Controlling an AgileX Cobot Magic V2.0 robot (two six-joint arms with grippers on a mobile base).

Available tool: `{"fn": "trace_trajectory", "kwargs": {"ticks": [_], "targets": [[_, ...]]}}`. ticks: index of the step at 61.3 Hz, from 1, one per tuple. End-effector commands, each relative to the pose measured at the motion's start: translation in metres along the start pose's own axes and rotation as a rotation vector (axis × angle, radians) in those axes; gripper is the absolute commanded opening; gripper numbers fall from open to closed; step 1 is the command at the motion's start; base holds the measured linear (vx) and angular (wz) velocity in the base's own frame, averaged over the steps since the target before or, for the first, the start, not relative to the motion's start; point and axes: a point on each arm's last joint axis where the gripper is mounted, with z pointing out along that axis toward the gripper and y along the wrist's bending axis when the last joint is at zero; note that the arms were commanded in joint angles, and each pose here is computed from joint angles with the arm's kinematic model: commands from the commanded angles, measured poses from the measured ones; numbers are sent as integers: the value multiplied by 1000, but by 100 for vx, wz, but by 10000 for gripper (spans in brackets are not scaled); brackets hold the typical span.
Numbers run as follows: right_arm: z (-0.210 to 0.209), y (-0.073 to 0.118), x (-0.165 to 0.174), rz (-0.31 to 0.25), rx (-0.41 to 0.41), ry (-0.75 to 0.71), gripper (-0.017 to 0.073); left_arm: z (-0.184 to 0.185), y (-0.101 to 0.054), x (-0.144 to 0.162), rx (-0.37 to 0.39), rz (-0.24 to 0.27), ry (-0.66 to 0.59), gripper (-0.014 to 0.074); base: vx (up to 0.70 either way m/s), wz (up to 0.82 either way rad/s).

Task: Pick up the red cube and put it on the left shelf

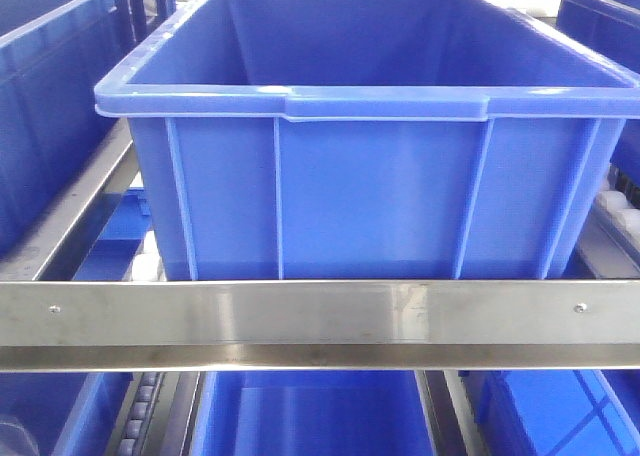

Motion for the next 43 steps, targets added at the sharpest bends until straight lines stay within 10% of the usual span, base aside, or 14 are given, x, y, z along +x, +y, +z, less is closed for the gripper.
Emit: {"fn": "trace_trajectory", "kwargs": {"ticks": [1,43], "targets": [[-3,0,-17,-16,2,-123,54,1,1,1,-8,-4,-53,106,0,0],[-3,0,-17,-16,2,-123,54,1,1,1,-8,-4,-53,106,0,0]]}}
